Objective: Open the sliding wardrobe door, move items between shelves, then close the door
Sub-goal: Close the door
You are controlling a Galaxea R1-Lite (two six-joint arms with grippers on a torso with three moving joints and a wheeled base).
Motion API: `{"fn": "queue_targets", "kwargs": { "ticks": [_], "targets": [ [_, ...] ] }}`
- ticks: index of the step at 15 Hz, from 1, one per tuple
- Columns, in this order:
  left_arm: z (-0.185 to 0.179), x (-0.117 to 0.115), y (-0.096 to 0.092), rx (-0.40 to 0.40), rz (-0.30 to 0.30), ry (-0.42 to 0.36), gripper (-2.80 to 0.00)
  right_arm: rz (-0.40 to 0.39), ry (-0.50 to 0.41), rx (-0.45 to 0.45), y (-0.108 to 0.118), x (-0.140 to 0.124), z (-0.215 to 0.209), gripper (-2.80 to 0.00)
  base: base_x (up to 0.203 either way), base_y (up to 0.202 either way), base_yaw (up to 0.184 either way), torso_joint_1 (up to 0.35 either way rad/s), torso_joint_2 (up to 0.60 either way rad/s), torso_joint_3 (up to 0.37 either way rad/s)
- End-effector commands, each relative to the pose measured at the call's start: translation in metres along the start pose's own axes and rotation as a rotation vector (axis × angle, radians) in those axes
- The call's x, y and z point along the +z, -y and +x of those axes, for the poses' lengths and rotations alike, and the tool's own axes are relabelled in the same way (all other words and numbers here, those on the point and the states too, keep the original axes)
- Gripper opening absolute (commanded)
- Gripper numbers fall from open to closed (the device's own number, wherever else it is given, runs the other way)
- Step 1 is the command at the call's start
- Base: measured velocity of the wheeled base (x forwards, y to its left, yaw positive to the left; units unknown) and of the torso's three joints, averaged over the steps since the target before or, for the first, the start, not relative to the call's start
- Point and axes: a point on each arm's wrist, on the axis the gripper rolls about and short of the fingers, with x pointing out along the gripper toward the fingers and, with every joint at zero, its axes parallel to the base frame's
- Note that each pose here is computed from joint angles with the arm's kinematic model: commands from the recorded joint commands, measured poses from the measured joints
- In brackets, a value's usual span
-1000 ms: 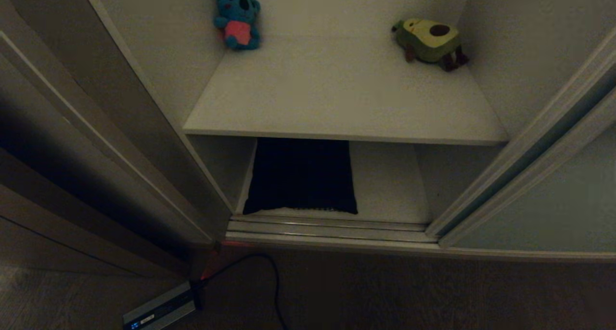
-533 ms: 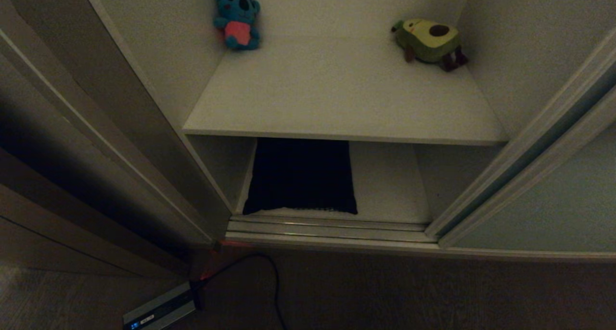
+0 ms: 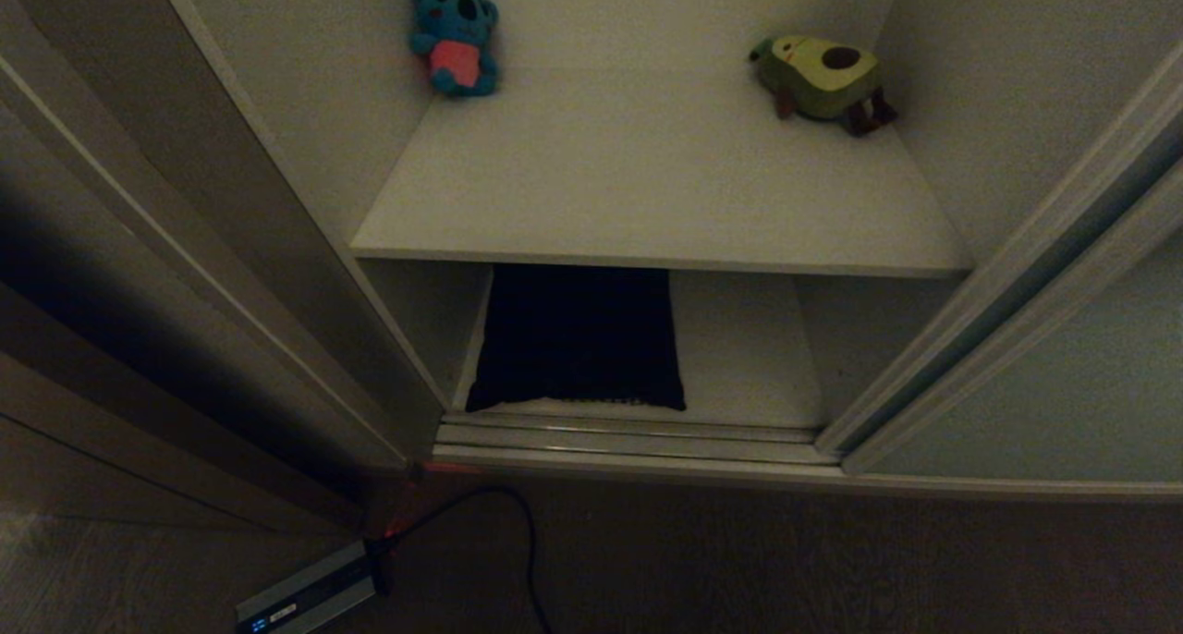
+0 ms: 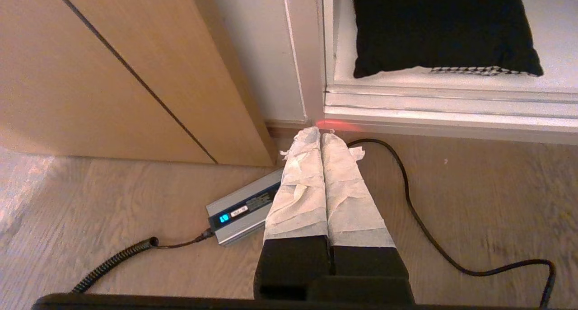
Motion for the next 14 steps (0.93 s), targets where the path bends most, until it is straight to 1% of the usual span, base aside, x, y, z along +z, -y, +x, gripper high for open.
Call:
{"fn": "queue_targets", "kwargs": {
  "ticks": [1,4,8,11,14],
  "targets": [
    [0.0,0.0,0.0,0.001,0.001,-0.002,-2.8,-0.009,0.009,0.027,-0.008,0.001,-0.001,-2.8,0.0,0.0,0.0,0.0,0.0,0.0],
    [0.0,0.0,0.0,0.001,0.001,-0.002,-2.8,-0.018,0.015,0.044,-0.018,0.002,0.0,-2.8,0.0,0.0,0.0,0.0,0.0,0.0],
    [0.0,0.0,0.0,0.001,0.001,-0.002,-2.8,-0.026,0.01,0.113,-0.039,-0.001,-0.002,-2.8,0.0,0.0,0.0,0.0,0.0,0.0],
    [0.0,0.0,0.0,0.001,0.001,-0.002,-2.8,-0.039,0.004,0.201,-0.07,-0.009,-0.009,-2.8,0.0,0.0,0.0,0.0,0.0,0.0],
    [0.0,0.0,0.0,0.001,0.001,-0.002,-2.8,-0.052,0.008,0.302,-0.097,-0.014,-0.021,-2.8,0.0,0.0,0.0,0.0,0.0,0.0]
  ]
}}
